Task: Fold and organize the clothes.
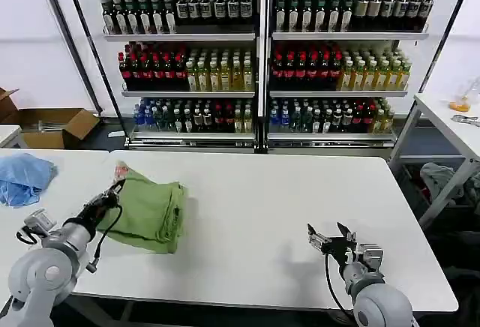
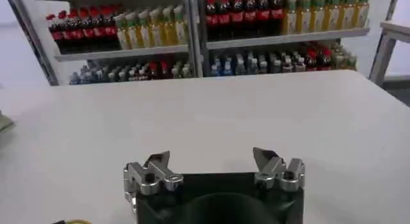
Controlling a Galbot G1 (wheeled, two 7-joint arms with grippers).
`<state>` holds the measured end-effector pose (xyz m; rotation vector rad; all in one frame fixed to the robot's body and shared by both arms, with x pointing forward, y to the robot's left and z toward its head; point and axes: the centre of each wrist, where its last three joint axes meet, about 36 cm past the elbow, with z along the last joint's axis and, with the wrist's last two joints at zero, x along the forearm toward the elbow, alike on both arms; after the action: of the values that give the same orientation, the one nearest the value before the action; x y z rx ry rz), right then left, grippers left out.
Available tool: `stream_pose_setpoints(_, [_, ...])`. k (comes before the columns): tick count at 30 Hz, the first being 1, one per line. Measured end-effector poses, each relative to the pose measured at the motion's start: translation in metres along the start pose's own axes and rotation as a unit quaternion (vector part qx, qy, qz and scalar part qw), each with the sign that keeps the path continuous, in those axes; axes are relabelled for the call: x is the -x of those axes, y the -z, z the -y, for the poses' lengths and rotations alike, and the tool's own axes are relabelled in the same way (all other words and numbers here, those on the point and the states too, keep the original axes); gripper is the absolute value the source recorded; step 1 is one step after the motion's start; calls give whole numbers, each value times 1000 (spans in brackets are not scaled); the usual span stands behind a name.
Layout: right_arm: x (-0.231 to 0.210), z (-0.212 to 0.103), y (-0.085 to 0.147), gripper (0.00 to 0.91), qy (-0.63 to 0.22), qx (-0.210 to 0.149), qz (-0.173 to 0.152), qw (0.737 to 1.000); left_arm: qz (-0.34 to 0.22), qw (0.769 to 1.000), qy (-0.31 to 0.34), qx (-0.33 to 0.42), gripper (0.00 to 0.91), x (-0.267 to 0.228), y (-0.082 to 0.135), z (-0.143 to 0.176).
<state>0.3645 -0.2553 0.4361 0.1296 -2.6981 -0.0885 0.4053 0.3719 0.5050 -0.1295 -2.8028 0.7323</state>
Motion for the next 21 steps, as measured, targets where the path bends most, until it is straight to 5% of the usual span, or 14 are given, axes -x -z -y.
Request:
stream_pose_setpoints(9, [-1, 0, -2, 907, -1, 0, -2, 1000, -17, 998, -66, -8, 30, 2, -11, 52])
stream_pose_setpoints(21, [-1, 4, -4, 907, -9, -2, -4, 1000, -88, 986, -130, -60, 30, 32, -77, 118])
